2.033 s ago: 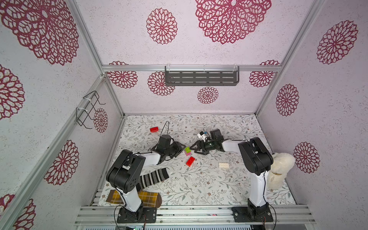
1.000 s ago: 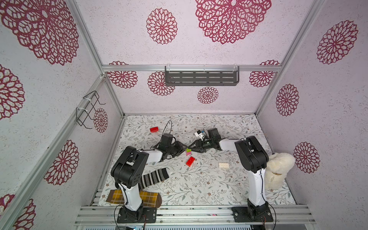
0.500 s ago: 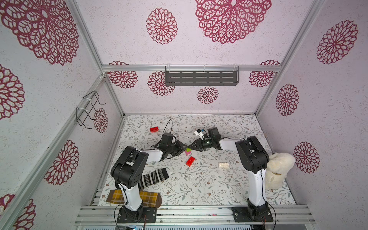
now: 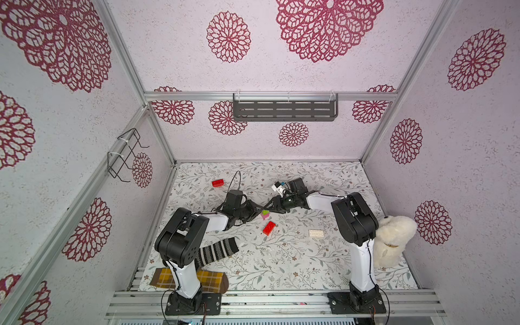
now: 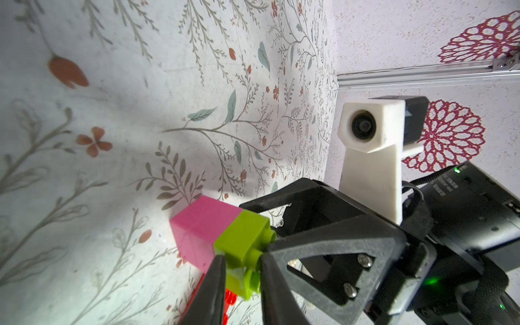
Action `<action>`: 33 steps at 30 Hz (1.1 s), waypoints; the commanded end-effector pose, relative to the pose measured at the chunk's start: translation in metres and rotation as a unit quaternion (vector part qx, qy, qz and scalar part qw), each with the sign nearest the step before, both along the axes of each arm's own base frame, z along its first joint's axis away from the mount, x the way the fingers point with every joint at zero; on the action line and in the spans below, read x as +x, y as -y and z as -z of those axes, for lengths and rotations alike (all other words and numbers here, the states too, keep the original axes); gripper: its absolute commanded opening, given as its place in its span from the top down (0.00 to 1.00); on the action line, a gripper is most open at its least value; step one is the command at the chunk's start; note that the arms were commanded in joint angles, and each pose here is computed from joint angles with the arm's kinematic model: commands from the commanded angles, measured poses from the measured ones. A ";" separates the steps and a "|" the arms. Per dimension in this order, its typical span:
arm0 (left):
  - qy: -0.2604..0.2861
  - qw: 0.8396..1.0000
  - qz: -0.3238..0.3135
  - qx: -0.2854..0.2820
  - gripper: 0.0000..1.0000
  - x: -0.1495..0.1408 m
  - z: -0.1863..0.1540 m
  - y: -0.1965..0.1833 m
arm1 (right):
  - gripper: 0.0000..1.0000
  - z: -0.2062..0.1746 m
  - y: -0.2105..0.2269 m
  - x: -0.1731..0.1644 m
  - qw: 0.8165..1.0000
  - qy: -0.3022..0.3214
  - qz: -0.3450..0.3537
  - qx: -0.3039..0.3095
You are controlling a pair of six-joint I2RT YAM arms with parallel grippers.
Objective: Assemble an ice cream with lego
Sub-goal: Assemble the lego brick with the lego brick, then pick up the lego brick from the center of the board.
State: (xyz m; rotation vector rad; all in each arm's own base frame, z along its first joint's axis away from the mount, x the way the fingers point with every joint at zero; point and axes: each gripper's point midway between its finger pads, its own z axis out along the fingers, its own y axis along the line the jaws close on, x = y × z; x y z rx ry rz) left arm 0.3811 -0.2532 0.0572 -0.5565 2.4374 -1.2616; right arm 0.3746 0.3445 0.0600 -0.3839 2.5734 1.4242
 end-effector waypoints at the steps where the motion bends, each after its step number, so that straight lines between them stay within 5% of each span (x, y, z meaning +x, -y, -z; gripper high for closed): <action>1: -0.096 0.994 -0.002 0.053 0.73 -0.037 0.051 -0.017 | 0.55 0.047 0.016 -0.016 0.994 -0.031 0.023 -0.098; 11: -0.040 0.997 -0.002 0.065 0.60 -0.023 0.009 -0.018 | 0.37 -0.022 0.008 0.000 0.997 0.030 0.039 -0.054; 24: 0.017 0.999 -0.009 0.049 0.48 -0.006 -0.036 -0.005 | 0.29 -0.095 0.005 0.004 0.992 0.104 0.064 -0.002; 29: 0.053 0.993 -0.011 0.100 0.39 -0.004 -0.061 -0.021 | 0.30 -0.112 0.034 0.003 0.976 0.181 0.109 -0.048; 33: 0.070 0.987 -0.036 0.137 0.36 -0.012 -0.072 -0.048 | 0.22 -0.104 0.048 -0.029 0.959 0.254 0.067 -0.106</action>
